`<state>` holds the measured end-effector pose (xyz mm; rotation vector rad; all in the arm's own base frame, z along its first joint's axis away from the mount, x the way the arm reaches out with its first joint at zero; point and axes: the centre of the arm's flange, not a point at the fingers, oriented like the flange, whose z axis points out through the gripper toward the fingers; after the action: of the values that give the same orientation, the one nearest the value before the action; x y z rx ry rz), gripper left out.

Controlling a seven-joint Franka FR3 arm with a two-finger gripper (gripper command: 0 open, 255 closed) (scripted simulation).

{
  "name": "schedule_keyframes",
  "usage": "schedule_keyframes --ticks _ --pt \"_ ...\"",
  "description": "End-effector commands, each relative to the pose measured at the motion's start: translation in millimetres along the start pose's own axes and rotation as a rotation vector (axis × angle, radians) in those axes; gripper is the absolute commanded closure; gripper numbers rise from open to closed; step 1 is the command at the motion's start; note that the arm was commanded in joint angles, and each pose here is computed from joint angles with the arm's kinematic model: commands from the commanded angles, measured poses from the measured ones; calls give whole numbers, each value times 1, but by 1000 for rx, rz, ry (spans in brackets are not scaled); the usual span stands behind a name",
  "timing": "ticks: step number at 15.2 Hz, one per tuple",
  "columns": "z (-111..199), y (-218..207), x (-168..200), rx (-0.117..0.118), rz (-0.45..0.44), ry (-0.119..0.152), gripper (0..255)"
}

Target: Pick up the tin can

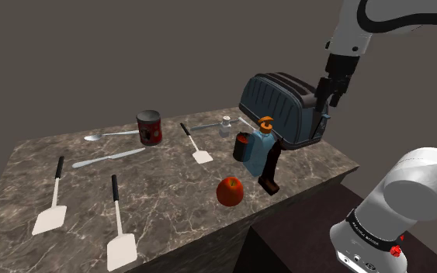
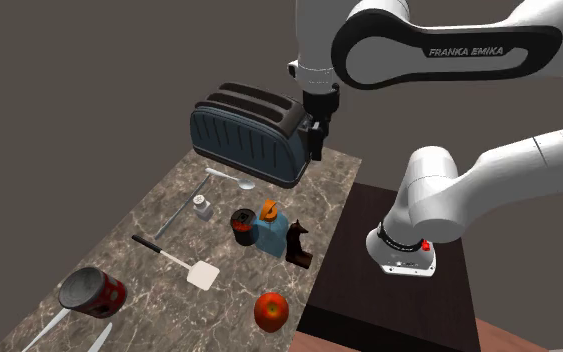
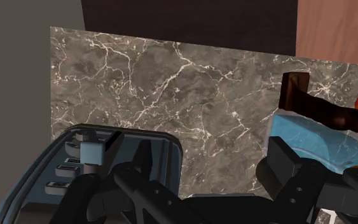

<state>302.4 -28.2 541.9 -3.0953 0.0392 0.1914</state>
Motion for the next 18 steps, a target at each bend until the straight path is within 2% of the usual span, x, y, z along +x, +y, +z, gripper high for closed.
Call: schedule_keyframes --ticks 1,9,18 --pt "0 0 0 0 0 0 0" --pt "47 -74 52 3 263 52 0" --pt "95 -138 133 5 559 110 0"
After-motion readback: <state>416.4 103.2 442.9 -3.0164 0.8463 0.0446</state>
